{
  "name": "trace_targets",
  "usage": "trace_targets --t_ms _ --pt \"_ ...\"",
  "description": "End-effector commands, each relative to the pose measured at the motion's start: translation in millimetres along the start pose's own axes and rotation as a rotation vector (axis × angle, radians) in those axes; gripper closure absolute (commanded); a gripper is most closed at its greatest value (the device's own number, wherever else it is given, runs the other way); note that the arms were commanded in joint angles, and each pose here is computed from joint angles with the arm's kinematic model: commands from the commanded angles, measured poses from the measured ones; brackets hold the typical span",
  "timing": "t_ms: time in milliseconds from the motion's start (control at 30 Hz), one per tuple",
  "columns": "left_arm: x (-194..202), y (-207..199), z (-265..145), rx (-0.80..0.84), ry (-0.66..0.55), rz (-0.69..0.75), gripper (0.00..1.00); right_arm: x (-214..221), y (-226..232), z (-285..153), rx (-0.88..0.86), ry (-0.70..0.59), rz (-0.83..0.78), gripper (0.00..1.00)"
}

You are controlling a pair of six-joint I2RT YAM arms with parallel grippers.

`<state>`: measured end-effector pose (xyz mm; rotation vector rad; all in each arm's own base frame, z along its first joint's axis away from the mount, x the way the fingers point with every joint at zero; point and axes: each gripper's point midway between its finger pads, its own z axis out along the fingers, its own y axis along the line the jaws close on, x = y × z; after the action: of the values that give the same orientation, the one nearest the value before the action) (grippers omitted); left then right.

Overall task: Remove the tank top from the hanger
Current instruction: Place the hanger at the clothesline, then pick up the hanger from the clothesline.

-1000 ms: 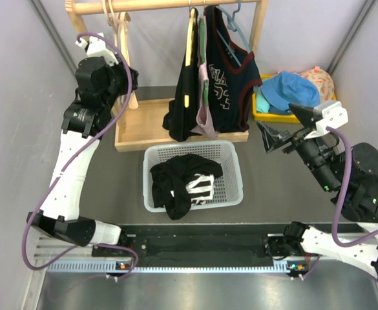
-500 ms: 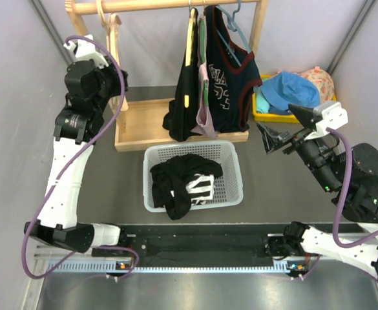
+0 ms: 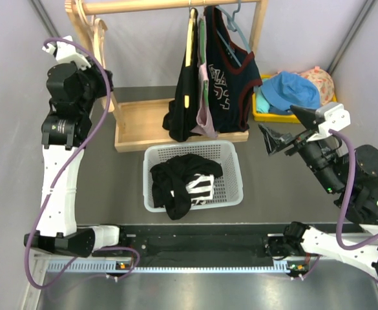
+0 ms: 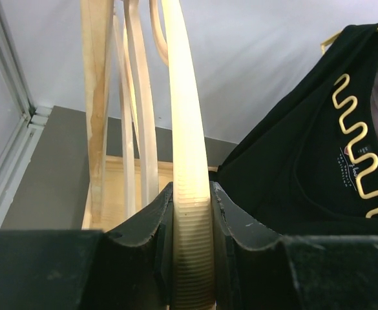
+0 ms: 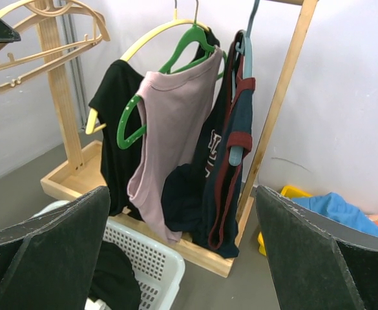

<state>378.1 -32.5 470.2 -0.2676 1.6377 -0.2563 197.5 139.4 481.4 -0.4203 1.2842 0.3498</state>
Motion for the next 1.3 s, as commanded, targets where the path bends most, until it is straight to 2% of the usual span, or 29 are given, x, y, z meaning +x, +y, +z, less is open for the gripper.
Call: trace_targets --t_ms 0,33,67,100,133,267,300,367,433,467,500,533,567,633,667,700,800,900,967,1267 --pt "2 -15 -11 0.097 0.021 0.002 0.94 -4 -3 0 0.009 -0.003 -0.001 0.07" --pt "3 -16 -11 0.102 0.026 0.0 0.83 -4 -3 1 0.013 0.001 0.001 0.07" --pt "3 -18 -11 0.12 0.027 0.003 0.59 -2 -3 2 0.016 0.01 -0.001 0.07" --pt "6 -20 -12 0.134 0.032 0.008 0.51 -2 -3 3 0.017 0.012 0.0 0.07" --pt "4 -21 -15 0.137 0.024 0.006 0.46 -1 -4 4 0.03 0.017 0.004 0.07" --pt "-1 -19 -21 0.136 -0.015 0.014 0.43 -2 -2 12 0.043 0.032 0.032 0.07" --pt "-2 -20 -22 0.14 -0.025 0.018 0.39 1 4 19 0.03 0.045 0.035 0.08" --pt "-9 -22 -31 0.157 -0.052 0.027 0.31 -6 11 27 0.008 0.039 0.061 0.08" --pt "-13 -29 -41 0.2 -0.072 0.043 0.15 1 28 50 -0.026 0.074 0.066 0.08" --pt "-11 -33 -44 0.227 -0.068 0.051 0.04 -16 30 56 -0.039 0.047 0.082 0.08" --pt "-16 -40 -57 0.274 -0.089 0.069 0.01 -22 37 65 -0.057 0.043 0.087 0.08" --pt "-12 -57 -69 0.39 -0.082 0.115 0.01 -9 54 87 -0.088 0.086 0.082 0.08" --pt "-2 -60 -72 0.43 -0.072 0.134 0.01 -32 53 95 -0.088 0.045 0.104 0.09" --pt "-8 -69 -102 0.503 -0.146 0.175 0.01 -26 70 127 -0.089 0.068 0.111 0.08" --pt "7 -68 -104 0.528 -0.128 0.191 0.01 -45 69 137 -0.082 0.03 0.128 0.08" --pt "3 -67 -122 0.534 -0.174 0.213 0.01 -47 73 146 -0.083 0.029 0.136 0.08" --pt "7 -56 -138 0.503 -0.233 0.259 0.01 -50 92 181 -0.11 0.036 0.181 0.08" --pt "12 -48 -149 0.48 -0.259 0.294 0.01 -31 106 215 -0.091 0.09 0.2 0.09" --pt "21 -46 -151 0.484 -0.249 0.307 0.01 -33 103 224 -0.067 0.092 0.221 0.1" --pt "37 -38 -158 0.473 -0.232 0.3 0.01 15 98 243 -0.011 0.184 0.27 0.17"
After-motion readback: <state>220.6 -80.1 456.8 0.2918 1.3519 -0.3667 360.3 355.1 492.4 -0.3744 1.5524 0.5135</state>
